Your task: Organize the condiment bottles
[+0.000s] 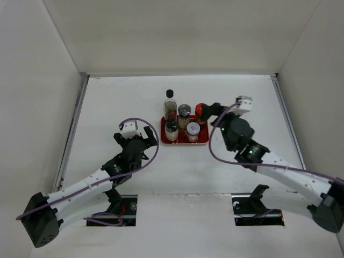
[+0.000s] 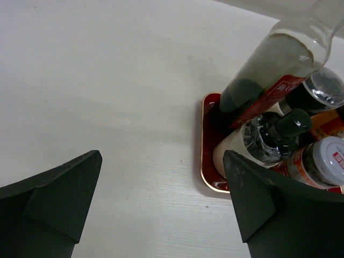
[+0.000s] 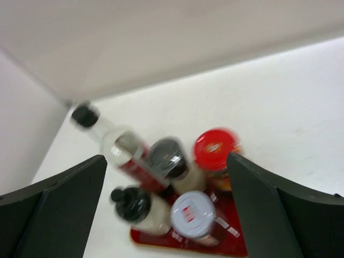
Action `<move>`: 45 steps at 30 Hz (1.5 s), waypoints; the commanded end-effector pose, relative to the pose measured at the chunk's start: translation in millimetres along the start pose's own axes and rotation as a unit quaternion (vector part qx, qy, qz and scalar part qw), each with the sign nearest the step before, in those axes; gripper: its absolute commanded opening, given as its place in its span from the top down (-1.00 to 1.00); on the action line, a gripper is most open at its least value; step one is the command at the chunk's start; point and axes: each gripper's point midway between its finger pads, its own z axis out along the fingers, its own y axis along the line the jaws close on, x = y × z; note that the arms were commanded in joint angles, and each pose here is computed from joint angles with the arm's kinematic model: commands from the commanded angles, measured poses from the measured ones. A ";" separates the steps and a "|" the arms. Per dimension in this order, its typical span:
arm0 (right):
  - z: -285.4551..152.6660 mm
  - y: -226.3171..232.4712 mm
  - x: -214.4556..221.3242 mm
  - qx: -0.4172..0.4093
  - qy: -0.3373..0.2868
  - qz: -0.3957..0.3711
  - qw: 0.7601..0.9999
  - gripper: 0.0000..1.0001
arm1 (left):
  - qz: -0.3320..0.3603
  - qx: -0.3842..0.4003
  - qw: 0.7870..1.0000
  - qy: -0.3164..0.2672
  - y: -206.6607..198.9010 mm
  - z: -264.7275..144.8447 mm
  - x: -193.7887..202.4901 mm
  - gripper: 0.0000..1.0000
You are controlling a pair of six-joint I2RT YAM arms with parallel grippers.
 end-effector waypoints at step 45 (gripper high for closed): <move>-3.3 -157.0 31.8 0.165 -0.003 0.056 0.985 -1.00 | -0.047 -0.031 0.998 0.005 -12.7 11.4 -59.1 -1.00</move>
